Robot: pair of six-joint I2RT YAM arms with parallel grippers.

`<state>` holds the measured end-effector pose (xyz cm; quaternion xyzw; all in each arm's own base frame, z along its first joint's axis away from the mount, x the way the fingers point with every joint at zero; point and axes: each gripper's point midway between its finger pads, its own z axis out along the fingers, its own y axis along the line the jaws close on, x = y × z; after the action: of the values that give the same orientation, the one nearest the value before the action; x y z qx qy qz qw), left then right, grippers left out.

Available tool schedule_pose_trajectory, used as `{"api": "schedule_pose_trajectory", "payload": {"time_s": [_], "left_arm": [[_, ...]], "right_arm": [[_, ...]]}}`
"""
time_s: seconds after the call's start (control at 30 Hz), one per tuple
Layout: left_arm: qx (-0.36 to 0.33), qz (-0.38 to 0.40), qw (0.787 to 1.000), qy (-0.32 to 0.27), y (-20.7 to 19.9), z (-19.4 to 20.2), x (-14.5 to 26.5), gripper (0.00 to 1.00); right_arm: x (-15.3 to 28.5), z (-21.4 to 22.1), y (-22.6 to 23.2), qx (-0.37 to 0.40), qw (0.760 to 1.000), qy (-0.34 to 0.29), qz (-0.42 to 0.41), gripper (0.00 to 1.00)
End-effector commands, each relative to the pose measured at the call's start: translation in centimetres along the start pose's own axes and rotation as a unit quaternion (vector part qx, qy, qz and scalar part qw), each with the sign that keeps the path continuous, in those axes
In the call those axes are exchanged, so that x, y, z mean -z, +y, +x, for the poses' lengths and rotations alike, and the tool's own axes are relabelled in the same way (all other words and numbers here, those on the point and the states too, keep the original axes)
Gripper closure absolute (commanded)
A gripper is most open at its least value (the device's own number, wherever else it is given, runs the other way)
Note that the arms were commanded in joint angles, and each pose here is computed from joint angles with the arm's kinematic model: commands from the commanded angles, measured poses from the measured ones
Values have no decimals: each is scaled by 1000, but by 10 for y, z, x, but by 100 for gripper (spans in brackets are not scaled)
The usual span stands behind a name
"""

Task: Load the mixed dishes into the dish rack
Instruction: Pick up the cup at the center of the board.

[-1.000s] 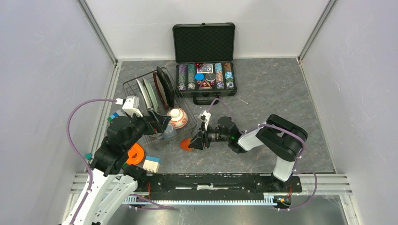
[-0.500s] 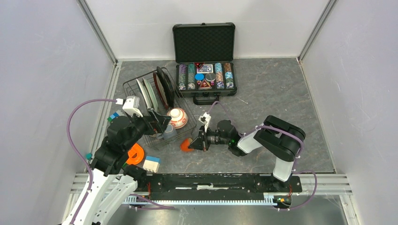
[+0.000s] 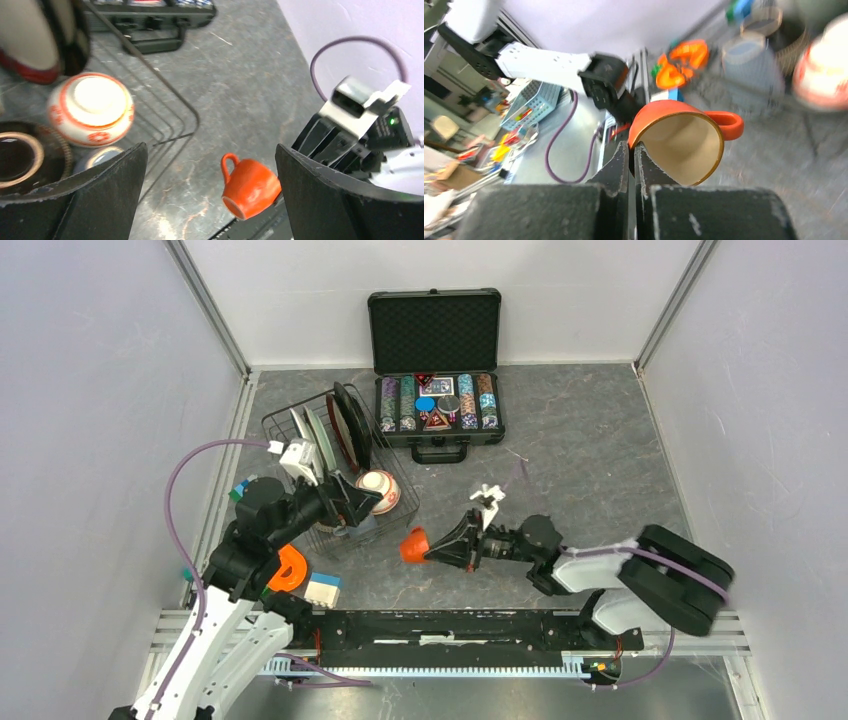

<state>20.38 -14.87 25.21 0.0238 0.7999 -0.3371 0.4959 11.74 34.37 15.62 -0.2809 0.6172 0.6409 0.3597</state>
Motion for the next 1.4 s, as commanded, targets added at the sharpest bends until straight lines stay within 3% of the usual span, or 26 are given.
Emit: {"api": "schedule_pose_trajectory", "payload": {"time_s": [0.0,0.2,0.43,0.6,1.0,1.23,1.37], "left_arm": [[15,148,989,20,-53,-1,-4,0],[56,278,959,27,-94,-3,1,0],[83,329,939,54,-105,9,-1,0],[97,363,924,71,-117,18,-2,0],[106,381,913,100,-139,42,-23,0],[124,392,907,91,-147,41,-30,22],[128,385,910,84,-146,41,-32,29]], "right_arm": [[10,-65,32,181,978,-103,-20,100],[31,-99,38,314,935,-162,24,100],[46,-118,67,381,898,-222,-7,100],[40,-121,65,394,893,-218,-2,100],[34,-124,63,425,881,-208,7,100],[39,-128,64,412,881,-230,14,100],[39,-126,67,406,884,-232,4,100]]}}
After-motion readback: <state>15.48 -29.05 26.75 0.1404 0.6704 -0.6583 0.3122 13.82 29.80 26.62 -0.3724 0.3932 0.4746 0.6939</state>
